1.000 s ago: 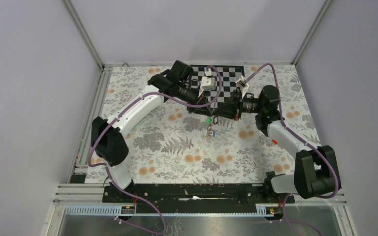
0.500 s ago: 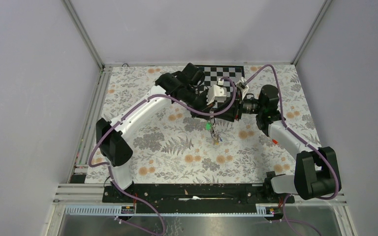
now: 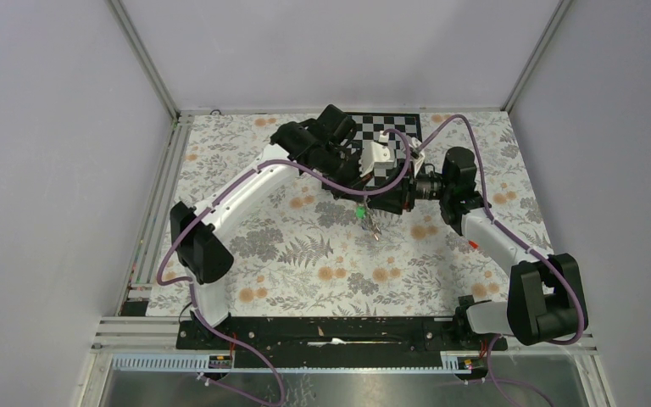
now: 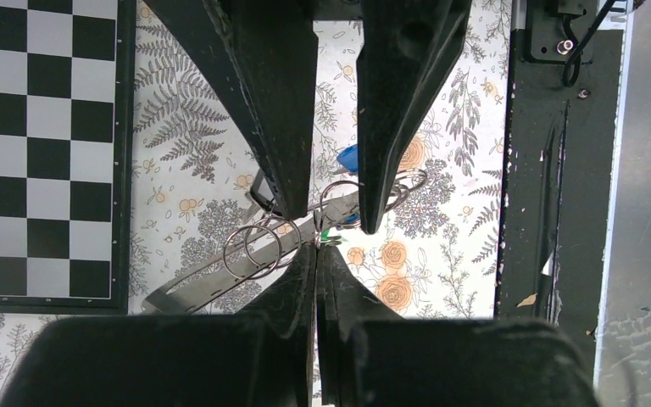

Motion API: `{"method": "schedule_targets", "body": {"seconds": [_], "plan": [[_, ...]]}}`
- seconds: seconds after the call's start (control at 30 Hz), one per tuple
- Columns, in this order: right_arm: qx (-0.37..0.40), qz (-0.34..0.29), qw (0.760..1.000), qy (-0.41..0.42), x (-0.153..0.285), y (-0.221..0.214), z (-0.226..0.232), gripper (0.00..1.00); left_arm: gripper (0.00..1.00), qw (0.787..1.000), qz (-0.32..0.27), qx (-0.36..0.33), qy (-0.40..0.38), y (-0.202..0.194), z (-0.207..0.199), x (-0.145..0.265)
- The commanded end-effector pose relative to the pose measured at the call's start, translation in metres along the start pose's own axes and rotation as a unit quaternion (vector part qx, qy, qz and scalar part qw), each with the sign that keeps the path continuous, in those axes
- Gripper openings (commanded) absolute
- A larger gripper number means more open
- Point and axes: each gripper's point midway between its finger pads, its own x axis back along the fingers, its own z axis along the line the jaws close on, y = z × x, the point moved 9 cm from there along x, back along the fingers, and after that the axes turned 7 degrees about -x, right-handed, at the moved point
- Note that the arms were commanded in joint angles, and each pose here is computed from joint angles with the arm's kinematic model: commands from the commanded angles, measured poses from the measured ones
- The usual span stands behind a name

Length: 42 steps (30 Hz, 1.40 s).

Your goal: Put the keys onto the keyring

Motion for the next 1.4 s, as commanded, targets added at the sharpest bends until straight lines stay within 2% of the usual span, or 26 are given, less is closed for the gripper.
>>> {"method": "schedule_targets", "body": {"seconds": [0.0, 0.4, 0.53, 0.7, 0.8, 0.87, 0.9, 1.1, 1.2, 1.37], "plan": [[0.040, 0.006, 0.999, 0.009, -0.002, 0.009, 0.006, 0.40, 0.00, 0.999, -0.035, -0.015, 0.000, 0.018, 0.000, 0.006], [0.041, 0.007, 0.999, 0.011, -0.005, 0.011, 0.007, 0.36, 0.00, 0.999, -0.034, -0.011, -0.011, 0.015, -0.001, 0.001], [0.040, 0.008, 0.999, 0.011, -0.007, 0.010, 0.007, 0.23, 0.00, 0.999, -0.036, -0.010, -0.014, 0.015, -0.002, 0.001], [0.039, 0.009, 0.999, 0.011, -0.009, 0.009, 0.007, 0.15, 0.00, 0.999, -0.037, -0.009, -0.018, 0.015, -0.002, 0.000], [0.039, 0.008, 0.999, 0.009, -0.009, 0.011, 0.007, 0.01, 0.00, 0.999, -0.041, -0.009, -0.025, 0.015, -0.003, -0.001], [0.038, 0.003, 0.999, 0.008, -0.009, 0.013, 0.007, 0.00, 0.00, 0.998, -0.044, -0.010, -0.031, 0.015, -0.004, -0.001], [0.038, 0.000, 0.999, 0.009, -0.010, 0.014, 0.008, 0.00, 0.02, 0.998, -0.045, -0.010, -0.034, 0.013, -0.004, -0.001], [0.036, -0.038, 0.998, 0.030, -0.004, 0.031, 0.017, 0.00, 0.30, 0.994, -0.086, 0.005, -0.068, -0.001, 0.001, 0.013], [0.035, -0.045, 0.998, 0.037, -0.003, 0.036, 0.021, 0.00, 0.41, 0.990, -0.113, 0.004, -0.082, -0.010, 0.002, 0.023], [0.030, -0.056, 0.997, 0.043, -0.003, 0.036, 0.023, 0.00, 0.50, 0.984, -0.155, -0.011, -0.088, -0.019, 0.001, 0.029]]}}
